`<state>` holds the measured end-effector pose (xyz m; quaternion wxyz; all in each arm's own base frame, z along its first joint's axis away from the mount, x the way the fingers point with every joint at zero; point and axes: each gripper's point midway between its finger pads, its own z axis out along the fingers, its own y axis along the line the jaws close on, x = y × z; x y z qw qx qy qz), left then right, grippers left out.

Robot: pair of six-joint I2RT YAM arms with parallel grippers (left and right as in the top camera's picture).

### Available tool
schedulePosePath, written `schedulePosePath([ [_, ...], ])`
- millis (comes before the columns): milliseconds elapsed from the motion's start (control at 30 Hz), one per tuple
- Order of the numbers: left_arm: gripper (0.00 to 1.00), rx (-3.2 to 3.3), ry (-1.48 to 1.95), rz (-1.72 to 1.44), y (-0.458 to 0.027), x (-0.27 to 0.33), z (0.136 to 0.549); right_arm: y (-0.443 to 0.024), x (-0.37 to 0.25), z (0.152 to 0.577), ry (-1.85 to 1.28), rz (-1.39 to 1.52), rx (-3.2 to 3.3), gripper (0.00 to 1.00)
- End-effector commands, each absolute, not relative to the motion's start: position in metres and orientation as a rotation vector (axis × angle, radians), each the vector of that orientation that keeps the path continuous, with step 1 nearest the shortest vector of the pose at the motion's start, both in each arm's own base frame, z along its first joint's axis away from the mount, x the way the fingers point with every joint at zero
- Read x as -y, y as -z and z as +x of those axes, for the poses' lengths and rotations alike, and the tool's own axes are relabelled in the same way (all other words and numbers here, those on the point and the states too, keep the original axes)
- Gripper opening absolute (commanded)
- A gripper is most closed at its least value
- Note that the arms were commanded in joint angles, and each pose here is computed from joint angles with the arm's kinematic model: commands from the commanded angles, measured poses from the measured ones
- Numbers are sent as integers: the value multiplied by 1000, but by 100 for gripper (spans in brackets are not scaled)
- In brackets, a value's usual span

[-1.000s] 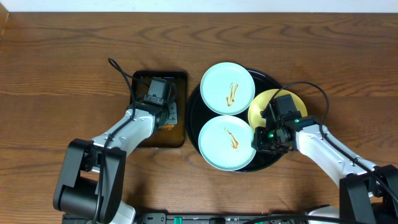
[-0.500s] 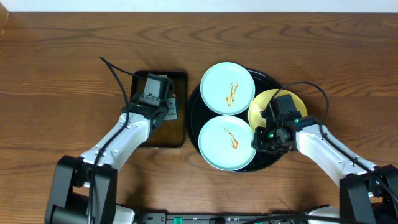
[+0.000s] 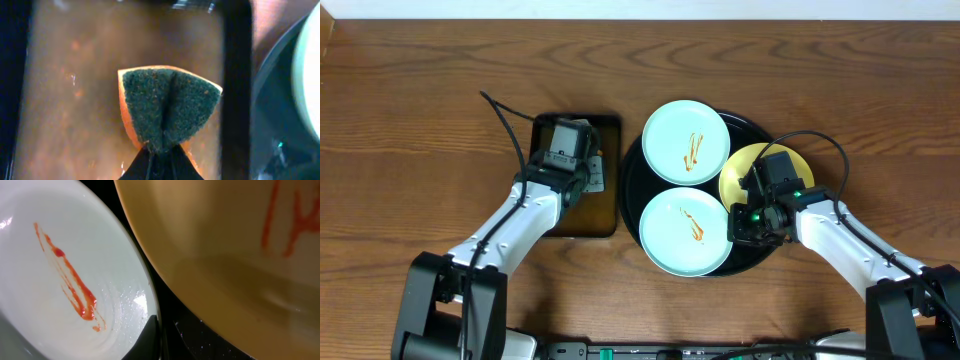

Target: Clean dirty plates on tray and stack at the side

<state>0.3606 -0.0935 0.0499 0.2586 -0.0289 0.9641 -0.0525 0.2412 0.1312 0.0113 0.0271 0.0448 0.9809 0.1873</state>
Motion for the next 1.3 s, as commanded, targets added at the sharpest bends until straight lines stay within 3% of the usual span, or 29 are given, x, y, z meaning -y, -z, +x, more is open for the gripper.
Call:
schedulePosePath([
  [0, 7, -2455, 162, -47, -90, 97, 385, -9, -132, 240, -568, 124, -3032, 1],
  [500, 8, -2132, 215, 22, -196, 99, 394, -11, -133, 256, -554, 108, -2961, 1],
  [1267, 8, -2116, 219, 21, -202, 99, 393, -11, -133, 256, -554, 105, -2962, 1],
])
